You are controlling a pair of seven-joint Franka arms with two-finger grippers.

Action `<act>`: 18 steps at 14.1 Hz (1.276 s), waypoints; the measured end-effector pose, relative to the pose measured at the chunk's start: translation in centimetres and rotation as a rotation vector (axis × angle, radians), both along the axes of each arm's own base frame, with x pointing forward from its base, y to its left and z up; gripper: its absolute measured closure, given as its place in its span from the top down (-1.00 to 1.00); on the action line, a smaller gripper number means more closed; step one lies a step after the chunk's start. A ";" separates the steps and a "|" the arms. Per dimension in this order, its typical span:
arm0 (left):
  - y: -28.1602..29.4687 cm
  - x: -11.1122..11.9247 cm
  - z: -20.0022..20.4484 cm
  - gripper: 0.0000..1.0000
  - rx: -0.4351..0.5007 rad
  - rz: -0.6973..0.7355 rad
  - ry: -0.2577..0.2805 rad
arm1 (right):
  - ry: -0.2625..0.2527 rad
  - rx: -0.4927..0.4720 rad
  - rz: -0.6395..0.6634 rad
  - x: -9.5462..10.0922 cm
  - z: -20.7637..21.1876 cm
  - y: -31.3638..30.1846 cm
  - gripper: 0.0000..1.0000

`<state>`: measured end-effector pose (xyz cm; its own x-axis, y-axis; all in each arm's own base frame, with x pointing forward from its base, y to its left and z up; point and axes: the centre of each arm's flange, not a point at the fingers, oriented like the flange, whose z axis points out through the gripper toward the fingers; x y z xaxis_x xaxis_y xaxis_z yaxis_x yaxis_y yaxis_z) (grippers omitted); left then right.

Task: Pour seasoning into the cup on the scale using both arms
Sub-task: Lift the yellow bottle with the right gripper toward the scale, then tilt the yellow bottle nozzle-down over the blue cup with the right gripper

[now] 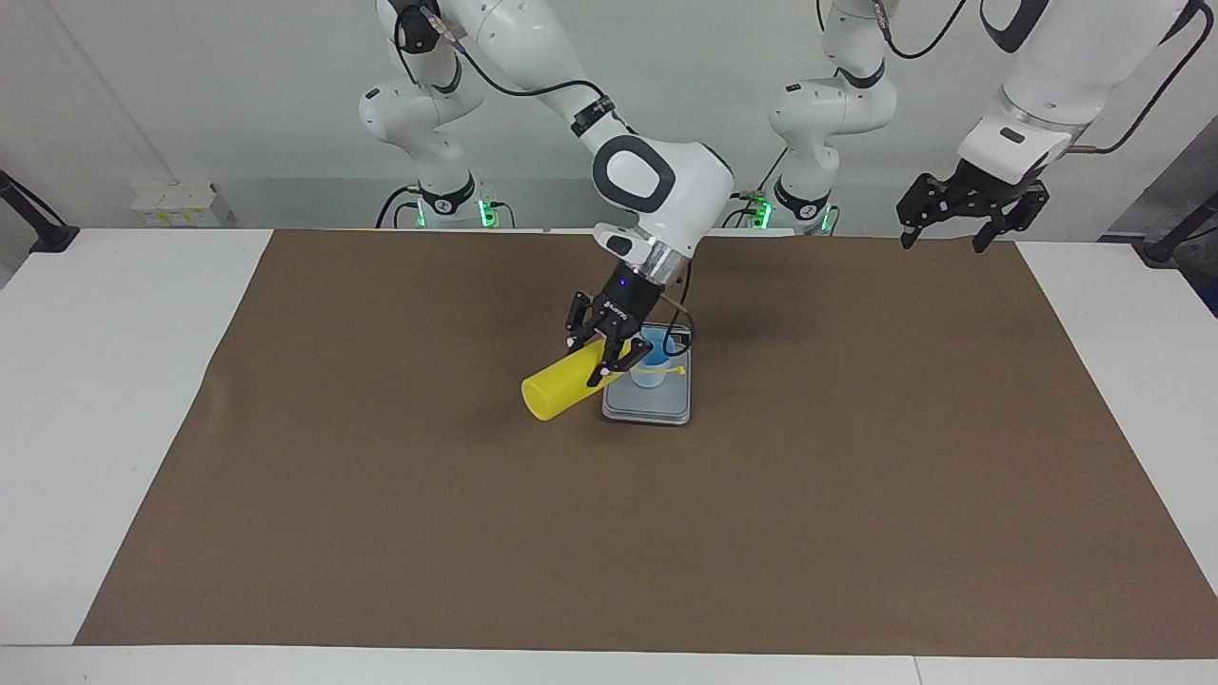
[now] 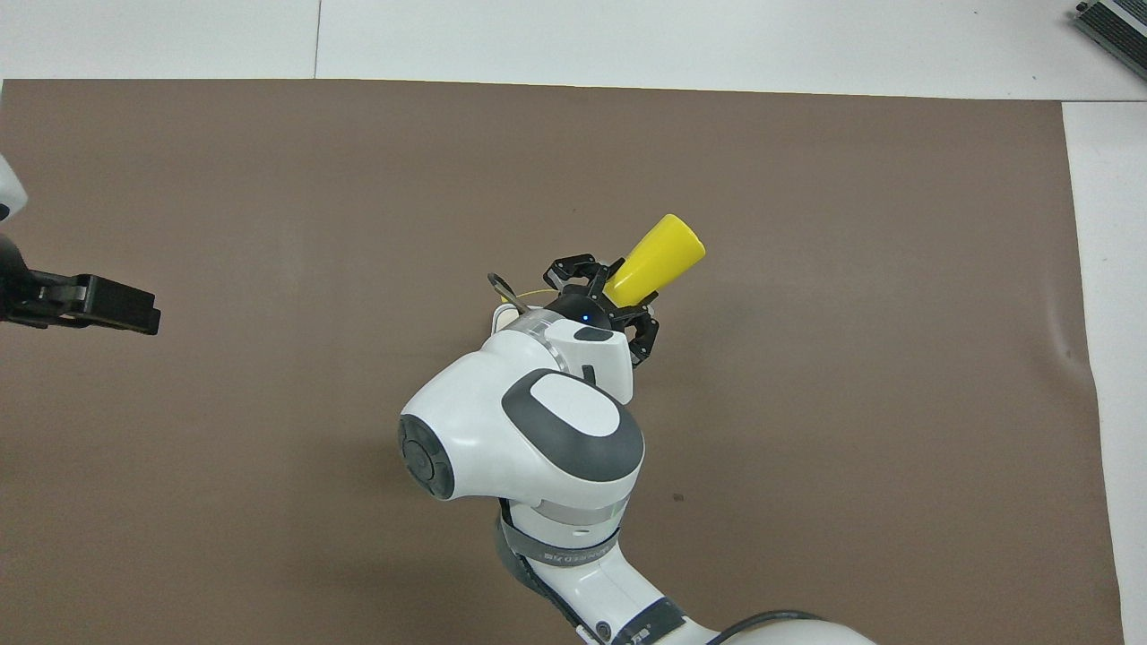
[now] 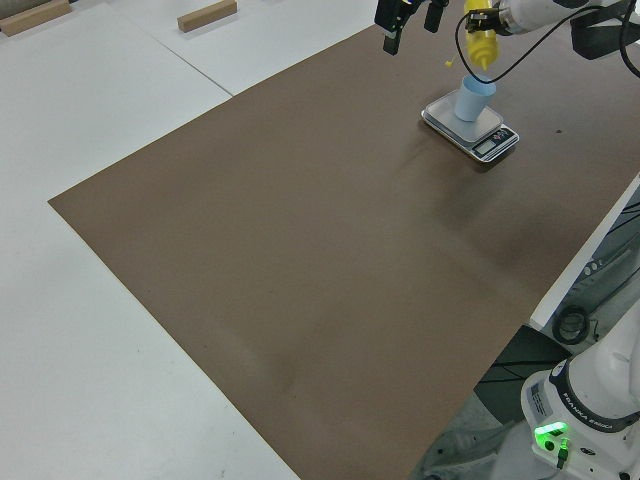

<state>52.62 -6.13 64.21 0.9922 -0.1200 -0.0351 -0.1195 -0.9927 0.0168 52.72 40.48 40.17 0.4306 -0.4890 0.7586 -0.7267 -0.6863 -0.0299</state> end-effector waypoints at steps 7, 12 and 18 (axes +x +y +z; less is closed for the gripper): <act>0.0 0.0 0.0 1.00 0.000 0.000 0.000 | -0.061 -0.042 0.012 0.8 -1.2 0.5 0.04; 0.0 0.0 0.0 1.00 0.000 0.000 0.000 | -0.056 -0.046 0.020 0.5 -1.7 0.9 0.04; 0.0 0.0 0.0 1.00 0.000 0.000 0.001 | -0.055 -0.044 0.021 0.5 -1.8 1.0 0.04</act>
